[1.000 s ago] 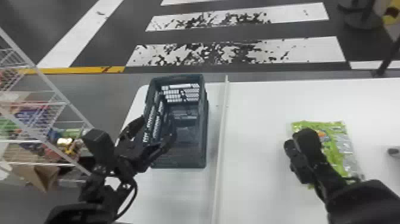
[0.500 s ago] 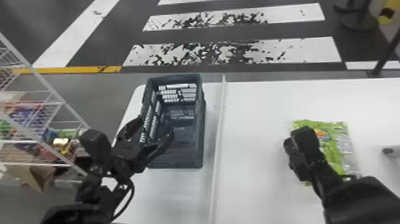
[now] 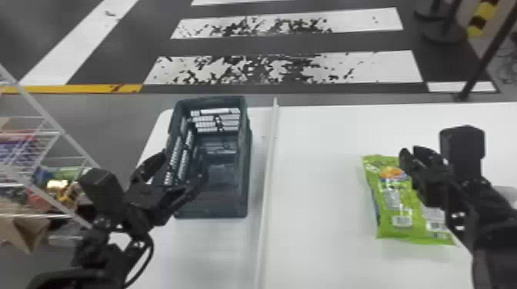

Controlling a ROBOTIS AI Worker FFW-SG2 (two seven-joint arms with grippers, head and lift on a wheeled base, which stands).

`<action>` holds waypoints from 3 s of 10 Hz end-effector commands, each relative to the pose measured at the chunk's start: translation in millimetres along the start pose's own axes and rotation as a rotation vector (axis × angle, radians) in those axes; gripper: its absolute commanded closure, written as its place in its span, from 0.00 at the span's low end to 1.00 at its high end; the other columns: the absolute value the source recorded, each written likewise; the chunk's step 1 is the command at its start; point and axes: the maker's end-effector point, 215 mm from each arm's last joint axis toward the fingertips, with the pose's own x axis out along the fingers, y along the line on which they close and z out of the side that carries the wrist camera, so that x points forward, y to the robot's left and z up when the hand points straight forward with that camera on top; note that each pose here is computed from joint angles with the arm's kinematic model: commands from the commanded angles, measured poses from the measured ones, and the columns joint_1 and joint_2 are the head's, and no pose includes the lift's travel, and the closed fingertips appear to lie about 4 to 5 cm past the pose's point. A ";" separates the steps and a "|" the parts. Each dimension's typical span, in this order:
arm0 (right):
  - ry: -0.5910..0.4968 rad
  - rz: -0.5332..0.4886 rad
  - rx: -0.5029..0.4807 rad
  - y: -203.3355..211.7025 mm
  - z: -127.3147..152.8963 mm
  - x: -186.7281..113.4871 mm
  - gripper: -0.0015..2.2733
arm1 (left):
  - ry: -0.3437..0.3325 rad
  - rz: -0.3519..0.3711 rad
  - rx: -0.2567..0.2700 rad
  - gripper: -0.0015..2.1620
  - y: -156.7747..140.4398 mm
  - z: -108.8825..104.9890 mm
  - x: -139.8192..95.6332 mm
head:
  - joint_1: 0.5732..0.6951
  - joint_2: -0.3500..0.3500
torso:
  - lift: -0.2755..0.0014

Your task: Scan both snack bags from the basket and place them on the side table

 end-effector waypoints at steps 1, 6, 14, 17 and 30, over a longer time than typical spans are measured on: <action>0.087 -0.075 0.042 -57.6 -22.2 -17.2 0.04 | -0.002 0.000 0.001 0.04 0.5 1.1 0.4 | 1.00 0.65 | 0.73; 0.174 -0.166 0.136 -140.2 -82.4 -40.6 0.04 | 0.003 -0.001 -0.005 0.04 0.5 -2.5 2.3 | 1.00 0.37 | 0.73; 0.341 -0.142 0.174 -164.4 -161.6 -25.9 0.65 | 0.010 -0.004 -0.016 0.04 -0.7 -8.0 3.1 | 1.00 0.27 | 0.73; 0.407 -0.140 0.198 -165.8 -176.8 -34.2 0.99 | 0.011 -0.003 -0.018 0.04 -0.8 -8.9 3.0 | 1.00 0.25 | 0.73; 0.442 0.127 0.358 -37.9 -137.0 -155.2 0.99 | 0.017 0.008 -0.026 0.04 3.0 -13.5 1.2 | 1.00 0.46 | 0.73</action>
